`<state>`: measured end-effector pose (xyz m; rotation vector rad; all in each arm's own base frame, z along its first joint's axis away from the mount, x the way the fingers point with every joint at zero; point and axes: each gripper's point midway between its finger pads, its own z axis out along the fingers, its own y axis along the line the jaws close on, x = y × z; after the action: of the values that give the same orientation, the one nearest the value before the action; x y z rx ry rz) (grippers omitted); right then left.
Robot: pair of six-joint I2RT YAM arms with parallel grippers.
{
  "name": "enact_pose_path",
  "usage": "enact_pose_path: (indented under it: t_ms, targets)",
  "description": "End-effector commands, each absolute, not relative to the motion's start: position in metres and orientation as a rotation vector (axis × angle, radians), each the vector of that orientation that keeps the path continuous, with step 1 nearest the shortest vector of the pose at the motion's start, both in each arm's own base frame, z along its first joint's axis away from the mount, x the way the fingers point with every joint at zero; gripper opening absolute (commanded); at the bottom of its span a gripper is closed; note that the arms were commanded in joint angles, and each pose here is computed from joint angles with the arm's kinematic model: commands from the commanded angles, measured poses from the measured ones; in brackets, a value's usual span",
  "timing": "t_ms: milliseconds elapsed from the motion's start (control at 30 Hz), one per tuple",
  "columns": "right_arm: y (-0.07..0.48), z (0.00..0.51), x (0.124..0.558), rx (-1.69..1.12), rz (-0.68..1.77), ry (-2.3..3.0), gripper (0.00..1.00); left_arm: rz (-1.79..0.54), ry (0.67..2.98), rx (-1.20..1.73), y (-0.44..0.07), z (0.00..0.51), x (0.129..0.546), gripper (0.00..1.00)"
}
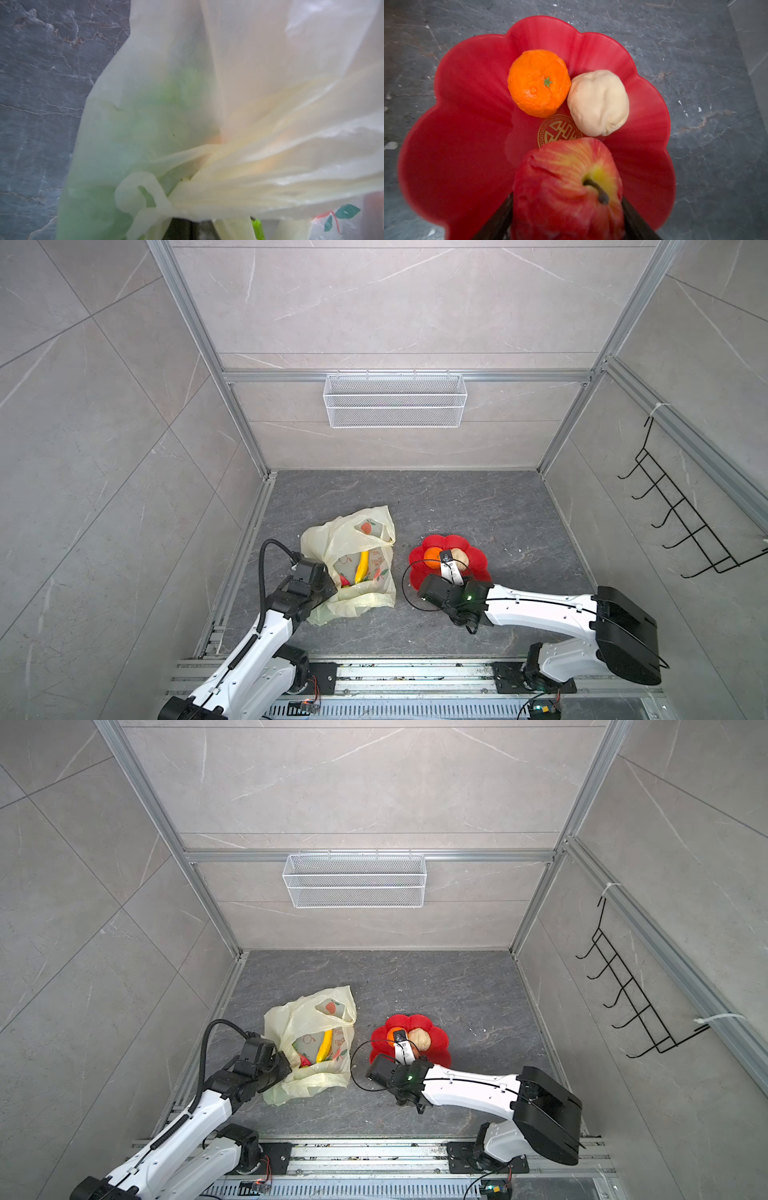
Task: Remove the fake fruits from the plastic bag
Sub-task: 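Lower the red apple into the plate and open the right gripper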
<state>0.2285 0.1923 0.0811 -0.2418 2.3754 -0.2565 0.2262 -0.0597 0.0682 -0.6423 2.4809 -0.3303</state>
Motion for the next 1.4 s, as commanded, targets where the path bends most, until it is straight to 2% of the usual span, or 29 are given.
enact_pose_path:
  t_ms: [0, 733, 900, 1067, 1367]
  targets:
    - [0.186, 0.085, 0.234, -0.173, -0.332, 2.33, 0.59, -0.32, 2.457, -0.652, -0.056, 0.07, 0.228, 0.0]
    - [0.185, 0.063, 0.244, -0.165, -0.604, 2.316, 0.64, -0.331, 2.446, -0.651, -0.054, 0.07, 0.22, 0.0]
    - [0.187, 0.058, 0.244, -0.169, -0.627, 2.327, 0.72, -0.329, 2.443, -0.655, -0.052, 0.069, 0.218, 0.0]
    - [0.191, 0.058, 0.243, -0.174, -0.584, 2.338, 0.84, -0.326, 2.445, -0.654, -0.053, 0.068, 0.219, 0.0]
    - [0.207, 0.066, 0.242, -0.194, -0.396, 2.374, 0.87, -0.322, 2.448, -0.65, -0.053, 0.068, 0.221, 0.0]
